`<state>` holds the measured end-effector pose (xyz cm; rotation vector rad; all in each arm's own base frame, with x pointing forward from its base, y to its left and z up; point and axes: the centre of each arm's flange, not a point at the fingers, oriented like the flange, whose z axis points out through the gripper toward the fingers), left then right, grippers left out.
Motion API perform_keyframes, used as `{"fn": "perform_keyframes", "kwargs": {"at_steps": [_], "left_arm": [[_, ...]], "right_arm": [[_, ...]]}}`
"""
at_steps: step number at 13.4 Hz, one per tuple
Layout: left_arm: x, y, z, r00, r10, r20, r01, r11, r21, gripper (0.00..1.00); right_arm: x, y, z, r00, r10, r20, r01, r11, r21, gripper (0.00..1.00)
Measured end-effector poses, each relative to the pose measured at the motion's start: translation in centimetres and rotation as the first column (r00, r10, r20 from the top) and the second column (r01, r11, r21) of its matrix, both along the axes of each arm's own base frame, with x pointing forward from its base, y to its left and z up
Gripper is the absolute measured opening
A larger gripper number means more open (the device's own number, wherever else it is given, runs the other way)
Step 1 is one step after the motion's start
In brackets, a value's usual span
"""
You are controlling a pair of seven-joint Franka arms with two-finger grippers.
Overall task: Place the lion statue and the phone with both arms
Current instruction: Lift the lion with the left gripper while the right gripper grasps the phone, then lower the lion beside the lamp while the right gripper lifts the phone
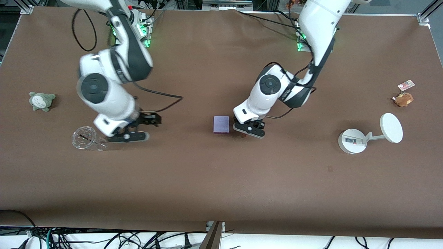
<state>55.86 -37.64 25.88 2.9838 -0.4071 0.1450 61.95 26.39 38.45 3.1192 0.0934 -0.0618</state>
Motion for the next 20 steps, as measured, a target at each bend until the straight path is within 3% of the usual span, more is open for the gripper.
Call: {"fn": "perform_keyframes", "kwargs": {"at_steps": [6,9,14,18,20], "left_arm": [[-0.4,9.8,13.8,0.978,-0.047,-0.202,0.079,0.985,0.153,0.35],[0.4,16.9,17.1,0.97,0.037,-0.241,0.007,0.984,0.179,0.35],[4.7,28.7,10.6,0.946,0.197,-0.256,-0.156,0.972,0.174,0.35],[6.8,31.4,2.1,0.961,0.172,-0.216,-0.114,0.96,0.257,0.35],[7.3,33.2,-0.7,0.96,0.186,-0.207,-0.131,0.958,0.255,0.35]], "right_arm": [[-2.5,9.7,-5.7,0.997,-0.023,0.071,0.022,1.0,0.017,1.0],[-4.3,15.1,-7.7,0.993,-0.066,0.094,0.064,0.997,0.032,1.0],[-6.4,21.4,-12.8,0.991,-0.046,0.125,0.04,0.998,0.05,1.0],[-7.8,23.8,-15.5,0.989,-0.035,0.143,0.024,0.996,0.082,1.0],[-8.2,24.4,-16.0,0.988,-0.036,0.147,0.022,0.995,0.094,1.0]]}}
